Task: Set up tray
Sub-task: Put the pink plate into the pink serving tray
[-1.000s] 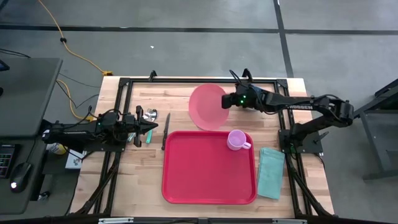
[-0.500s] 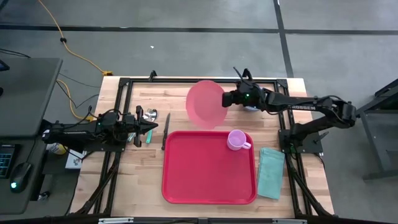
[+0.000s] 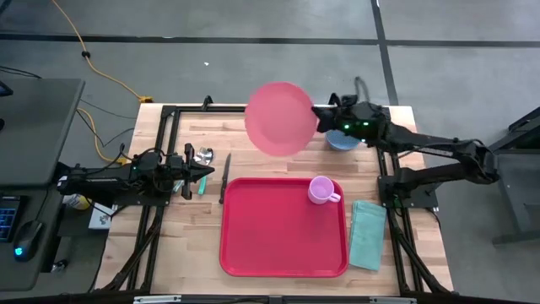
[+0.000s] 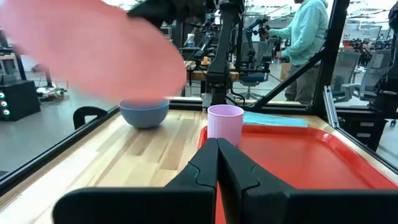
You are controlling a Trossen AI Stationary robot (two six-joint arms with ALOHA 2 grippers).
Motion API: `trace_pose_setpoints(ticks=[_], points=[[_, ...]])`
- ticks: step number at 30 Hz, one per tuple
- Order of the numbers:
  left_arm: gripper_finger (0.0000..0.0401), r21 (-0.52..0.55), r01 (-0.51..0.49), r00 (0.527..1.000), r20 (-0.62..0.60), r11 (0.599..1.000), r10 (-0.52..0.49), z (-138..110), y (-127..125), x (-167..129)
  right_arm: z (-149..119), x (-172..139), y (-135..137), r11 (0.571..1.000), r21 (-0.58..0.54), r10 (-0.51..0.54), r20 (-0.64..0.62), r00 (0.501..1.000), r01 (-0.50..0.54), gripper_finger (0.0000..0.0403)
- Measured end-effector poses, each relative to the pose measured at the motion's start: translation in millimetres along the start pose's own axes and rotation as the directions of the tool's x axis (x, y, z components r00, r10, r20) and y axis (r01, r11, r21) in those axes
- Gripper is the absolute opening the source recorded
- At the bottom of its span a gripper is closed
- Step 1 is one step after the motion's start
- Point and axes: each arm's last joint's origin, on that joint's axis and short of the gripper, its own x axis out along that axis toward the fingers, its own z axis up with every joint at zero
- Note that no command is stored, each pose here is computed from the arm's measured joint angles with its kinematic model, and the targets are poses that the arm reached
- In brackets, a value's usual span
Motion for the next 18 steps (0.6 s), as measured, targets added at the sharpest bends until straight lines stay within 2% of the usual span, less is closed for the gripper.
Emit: trace_pose_setpoints(ticks=[5,9,15,18], points=[[0.0037,0.0,0.0,1.0,0.0,1.0,0.0,0,0,0,23,-28,12,0.992,0.034,0.113,0.117,0.987,-0.118,0.0],[0.0037,0.0,0.0,1.0,0.0,1.0,0.0,0,0,0,37,-50,24,0.977,0.044,0.199,0.155,0.968,-0.208,0.0],[0.0037,0.0,0.0,1.0,0.0,1.0,0.0,0,0,0,54,-77,60,0.947,0.011,0.319,0.109,0.941,-0.322,0.0],[0.0037,0.0,0.0,1.0,0.0,1.0,0.0,0,0,0,62,-89,80,0.948,-0.024,0.317,0.045,0.947,-0.316,0.0]])
